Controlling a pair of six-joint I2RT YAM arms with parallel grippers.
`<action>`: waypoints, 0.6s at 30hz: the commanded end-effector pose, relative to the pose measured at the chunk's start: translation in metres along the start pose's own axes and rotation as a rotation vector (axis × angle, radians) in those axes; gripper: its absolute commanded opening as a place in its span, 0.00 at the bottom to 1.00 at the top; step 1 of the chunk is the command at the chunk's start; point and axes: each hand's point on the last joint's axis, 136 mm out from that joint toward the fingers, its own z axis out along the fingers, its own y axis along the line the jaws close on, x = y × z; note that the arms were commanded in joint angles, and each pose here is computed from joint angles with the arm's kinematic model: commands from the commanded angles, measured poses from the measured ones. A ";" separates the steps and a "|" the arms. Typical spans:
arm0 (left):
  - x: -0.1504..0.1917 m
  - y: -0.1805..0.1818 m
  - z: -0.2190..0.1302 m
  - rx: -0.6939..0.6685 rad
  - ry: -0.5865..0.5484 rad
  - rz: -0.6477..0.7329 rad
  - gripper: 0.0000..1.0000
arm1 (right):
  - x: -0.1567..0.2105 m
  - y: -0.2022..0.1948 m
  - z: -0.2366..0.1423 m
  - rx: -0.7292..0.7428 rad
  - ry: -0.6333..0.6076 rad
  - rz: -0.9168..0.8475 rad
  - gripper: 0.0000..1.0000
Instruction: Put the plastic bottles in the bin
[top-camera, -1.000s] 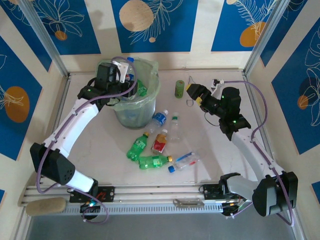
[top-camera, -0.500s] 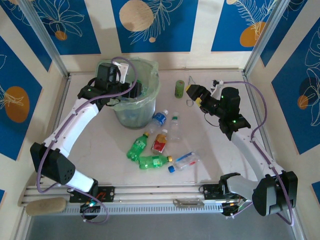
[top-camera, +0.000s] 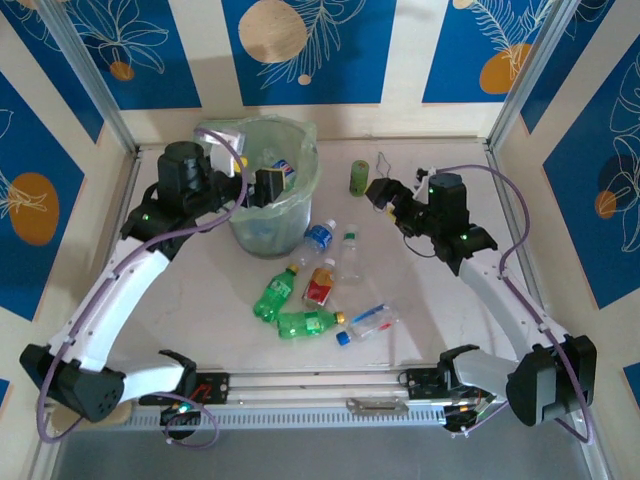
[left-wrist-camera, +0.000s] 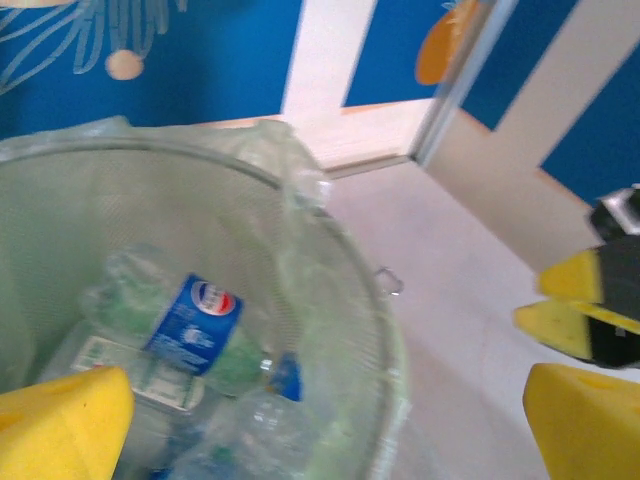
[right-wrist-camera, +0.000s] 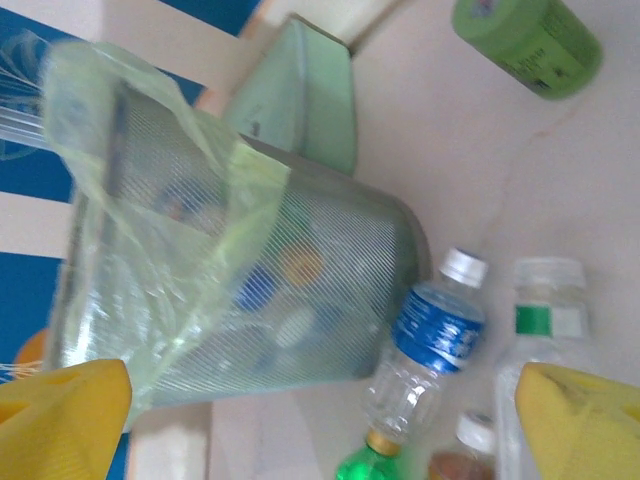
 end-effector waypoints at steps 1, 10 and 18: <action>0.004 -0.032 -0.003 0.123 -0.034 -0.014 1.00 | 0.023 -0.031 -0.015 0.200 0.041 -0.021 0.99; 0.049 -0.077 0.023 0.272 0.002 -0.025 1.00 | 0.086 -0.095 -0.052 0.461 0.099 0.149 0.99; 0.073 -0.084 0.036 0.272 0.010 0.003 1.00 | 0.152 -0.129 -0.066 0.605 0.253 0.329 1.00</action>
